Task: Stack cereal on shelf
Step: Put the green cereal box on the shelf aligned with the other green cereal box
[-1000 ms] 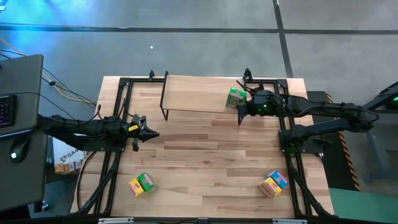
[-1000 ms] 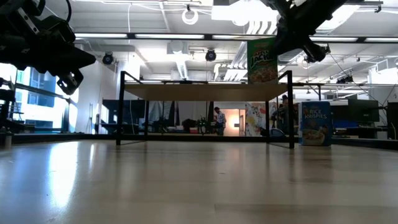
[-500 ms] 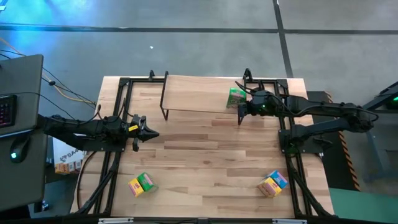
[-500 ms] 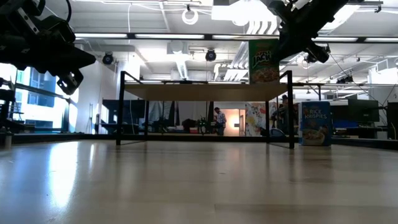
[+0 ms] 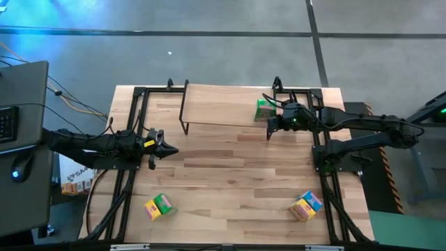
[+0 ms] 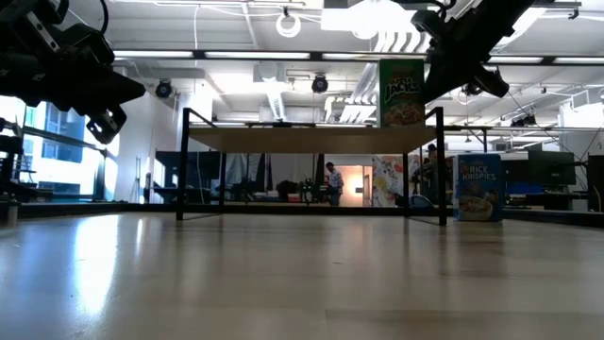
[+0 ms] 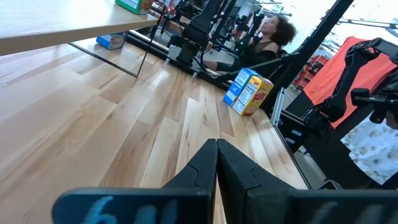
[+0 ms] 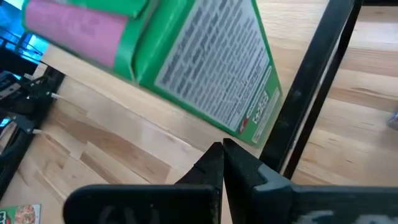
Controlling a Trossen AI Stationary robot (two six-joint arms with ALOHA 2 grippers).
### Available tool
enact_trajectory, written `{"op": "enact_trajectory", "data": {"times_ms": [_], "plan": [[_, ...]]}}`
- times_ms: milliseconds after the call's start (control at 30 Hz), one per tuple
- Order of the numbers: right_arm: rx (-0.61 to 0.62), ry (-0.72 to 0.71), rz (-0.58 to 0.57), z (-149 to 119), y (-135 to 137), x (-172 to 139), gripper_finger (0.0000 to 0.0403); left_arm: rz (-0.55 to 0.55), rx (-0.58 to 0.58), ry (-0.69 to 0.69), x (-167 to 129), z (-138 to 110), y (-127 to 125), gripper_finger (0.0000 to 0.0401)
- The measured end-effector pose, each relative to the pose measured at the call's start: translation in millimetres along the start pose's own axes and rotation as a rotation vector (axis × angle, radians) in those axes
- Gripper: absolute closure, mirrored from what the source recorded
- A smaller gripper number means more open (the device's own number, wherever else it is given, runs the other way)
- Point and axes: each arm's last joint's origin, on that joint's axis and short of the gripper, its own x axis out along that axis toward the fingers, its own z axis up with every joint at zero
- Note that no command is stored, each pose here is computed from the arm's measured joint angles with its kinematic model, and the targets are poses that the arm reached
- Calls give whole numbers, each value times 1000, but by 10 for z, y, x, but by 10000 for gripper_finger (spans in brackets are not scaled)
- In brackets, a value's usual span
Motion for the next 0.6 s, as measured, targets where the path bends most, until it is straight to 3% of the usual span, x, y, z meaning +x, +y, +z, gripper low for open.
{"op": "enact_trajectory", "data": {"times_ms": [600], "plan": [[-10, 13, -35, -16, -60, -63, 403, 0, 0, -1, 0, 1, -1, 398]]}}
